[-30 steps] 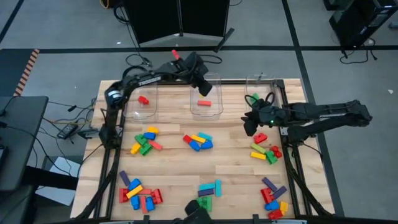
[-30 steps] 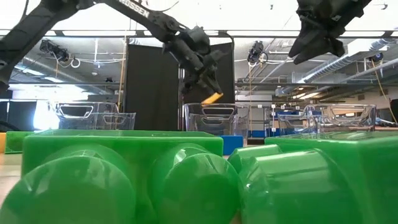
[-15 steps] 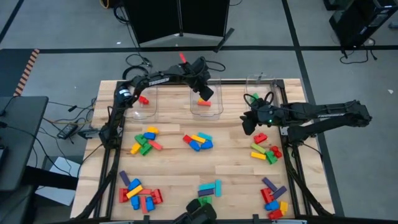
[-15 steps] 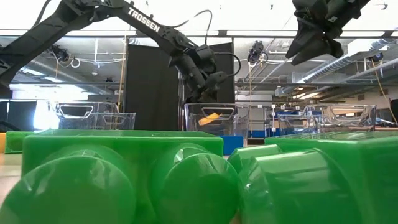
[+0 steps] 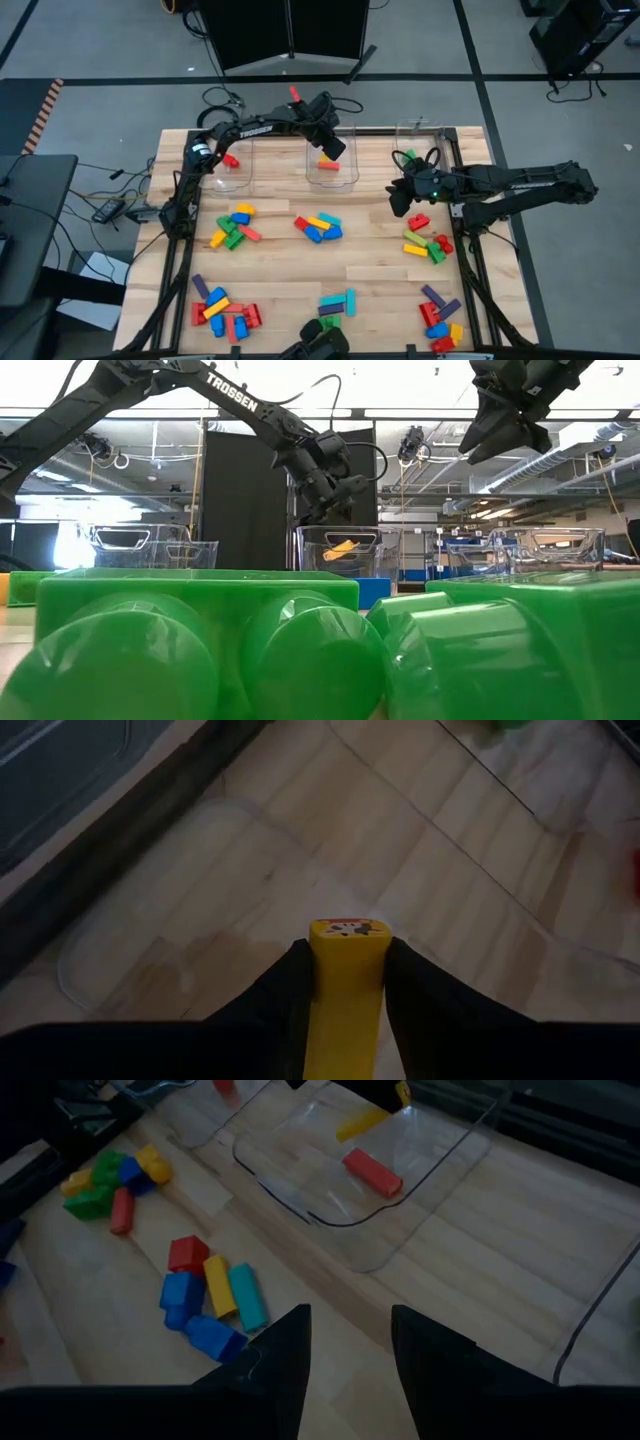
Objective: Sort blocks by size
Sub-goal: Put the yellow block into the middle transparent bin, then put the red 2 stud game piece into the right transparent bin
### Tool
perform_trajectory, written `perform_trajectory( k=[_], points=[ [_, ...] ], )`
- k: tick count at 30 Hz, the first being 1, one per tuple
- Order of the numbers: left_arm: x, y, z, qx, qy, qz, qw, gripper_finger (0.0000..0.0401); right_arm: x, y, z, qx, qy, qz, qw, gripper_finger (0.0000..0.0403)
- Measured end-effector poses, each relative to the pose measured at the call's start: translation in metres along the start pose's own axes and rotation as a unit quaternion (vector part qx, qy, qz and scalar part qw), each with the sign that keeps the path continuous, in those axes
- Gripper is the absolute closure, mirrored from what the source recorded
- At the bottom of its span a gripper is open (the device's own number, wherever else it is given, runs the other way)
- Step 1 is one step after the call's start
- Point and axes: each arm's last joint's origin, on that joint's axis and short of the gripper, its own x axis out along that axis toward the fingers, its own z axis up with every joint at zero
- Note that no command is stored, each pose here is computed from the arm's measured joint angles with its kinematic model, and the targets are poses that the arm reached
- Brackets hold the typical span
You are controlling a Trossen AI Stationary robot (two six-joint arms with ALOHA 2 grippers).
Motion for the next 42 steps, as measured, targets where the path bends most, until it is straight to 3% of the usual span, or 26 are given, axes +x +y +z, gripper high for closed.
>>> perform_trajectory(
  k=[8,20,38,42],
  points=[
    [0.000,-0.001,0.002,-0.006,-0.010,-0.004,1.000,0.0278,0.000,0.001,0.001,0.002,-0.003,0.003,1.000,0.0251],
    [0.000,-0.001,0.002,-0.013,-0.008,-0.008,1.000,0.0206,0.000,0.001,0.001,-0.005,-0.003,0.003,1.000,0.0251],
    [-0.024,-0.010,0.006,-0.018,-0.016,-0.033,0.999,0.0203,0.000,-0.002,-0.003,-0.019,0.025,0.001,1.000,0.0251],
    [-0.042,-0.027,0.002,-0.009,-0.016,0.005,1.000,0.0203,-0.001,-0.005,-0.008,-0.019,0.053,-0.007,0.998,0.0251]
  ],
)
